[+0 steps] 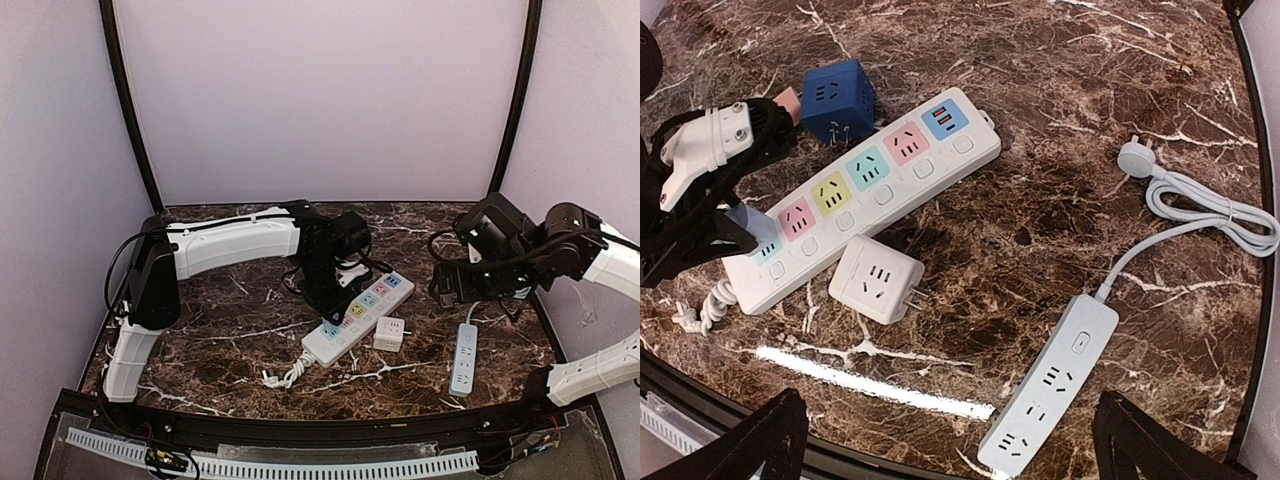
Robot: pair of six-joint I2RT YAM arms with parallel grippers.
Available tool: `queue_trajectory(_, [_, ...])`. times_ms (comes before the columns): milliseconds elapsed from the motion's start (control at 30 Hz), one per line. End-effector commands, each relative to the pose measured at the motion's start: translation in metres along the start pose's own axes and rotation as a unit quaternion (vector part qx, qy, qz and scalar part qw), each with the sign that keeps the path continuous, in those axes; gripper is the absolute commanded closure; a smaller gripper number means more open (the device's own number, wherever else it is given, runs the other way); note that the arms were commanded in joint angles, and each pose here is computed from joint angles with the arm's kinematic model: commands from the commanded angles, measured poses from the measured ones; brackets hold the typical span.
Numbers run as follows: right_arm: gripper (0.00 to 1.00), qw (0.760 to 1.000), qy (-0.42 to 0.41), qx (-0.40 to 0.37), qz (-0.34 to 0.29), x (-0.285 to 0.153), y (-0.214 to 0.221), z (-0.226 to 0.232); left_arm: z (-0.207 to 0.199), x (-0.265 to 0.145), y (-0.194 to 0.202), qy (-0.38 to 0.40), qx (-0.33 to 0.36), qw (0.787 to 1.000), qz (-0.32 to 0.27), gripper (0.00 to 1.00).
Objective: Insert the plug
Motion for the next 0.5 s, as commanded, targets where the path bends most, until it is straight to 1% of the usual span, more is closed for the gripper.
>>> queue_trajectory(0, [0.02,1.0,0.014,-0.011,-0.002,0.0043,-0.0029,-0.0017,-0.0021,-0.0069,0.0028,-0.006,0.005,1.0,0.002,0.99])
queue_trajectory(467, [0.01,1.0,0.017,-0.023,0.007,0.0125,-0.0039,0.0015,-0.003,-0.0094,0.0093,-0.004,0.006,1.0,0.02,0.99])
Point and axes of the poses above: each gripper's point midway between its finger pads, its own x axis out along the fingers, its own z axis along the line the jaws close on, y = z × x, the point moved 7 cm from there along -x, back along the fingers, and after that the axes turned 14 degrees about -x, right-handed, at the moved point
